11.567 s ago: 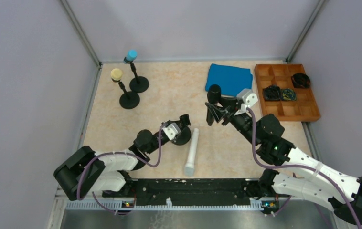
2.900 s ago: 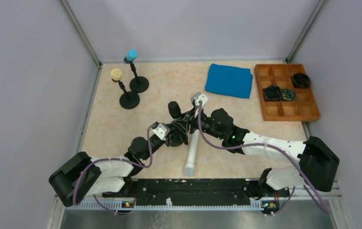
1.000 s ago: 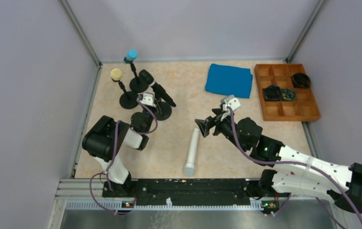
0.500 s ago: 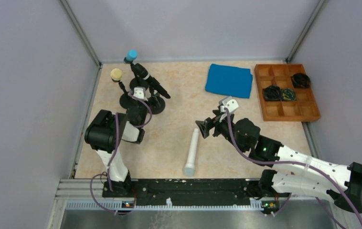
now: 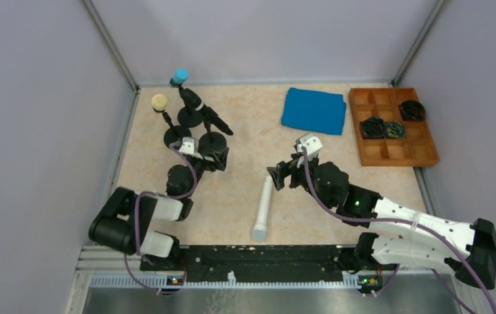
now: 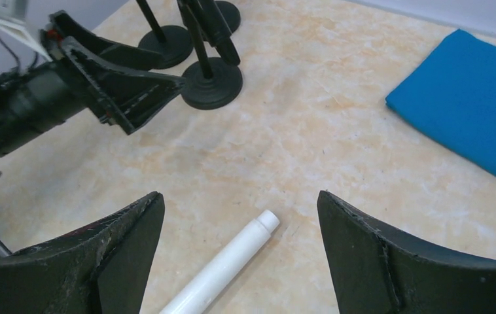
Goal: Attach the microphones to the stand
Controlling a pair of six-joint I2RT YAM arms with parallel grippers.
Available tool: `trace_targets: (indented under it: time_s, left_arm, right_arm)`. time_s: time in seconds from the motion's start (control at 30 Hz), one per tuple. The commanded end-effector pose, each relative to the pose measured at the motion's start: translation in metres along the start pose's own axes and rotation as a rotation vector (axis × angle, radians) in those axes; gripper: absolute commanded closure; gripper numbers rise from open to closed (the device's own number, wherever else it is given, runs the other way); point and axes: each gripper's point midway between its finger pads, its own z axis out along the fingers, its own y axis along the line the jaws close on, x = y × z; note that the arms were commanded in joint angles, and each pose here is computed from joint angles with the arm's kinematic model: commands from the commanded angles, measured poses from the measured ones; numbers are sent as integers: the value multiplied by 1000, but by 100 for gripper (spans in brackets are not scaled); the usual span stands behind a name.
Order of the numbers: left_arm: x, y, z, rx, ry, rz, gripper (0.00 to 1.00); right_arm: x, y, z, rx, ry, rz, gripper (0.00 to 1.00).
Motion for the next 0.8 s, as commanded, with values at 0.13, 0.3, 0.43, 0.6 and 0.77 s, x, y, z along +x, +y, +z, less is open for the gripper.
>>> trace_targets:
  time_s: [0.13,0.3,0.43,0.6,0.77]
  left_arm:
    - [29,-15,-52,-145,288,-180,1]
    - [-4,-6,-67,-278,321,-249,1]
    - [-42,4,-82,-348,278,-178,1]
    - [-85,8,-102,-380,177,-152,1]
    - [-103,16,-113,-456,211,-99,1]
  right_arm:
    - [15,-29,9,129,61,32,5]
    - [7,-83,11,180,55,249,1]
    - [1,-130,-4,289,47,251,1]
    - [-9,-174,-40,402,-44,310,1]
    - [-7,-188,-74,492,-128,208,1]
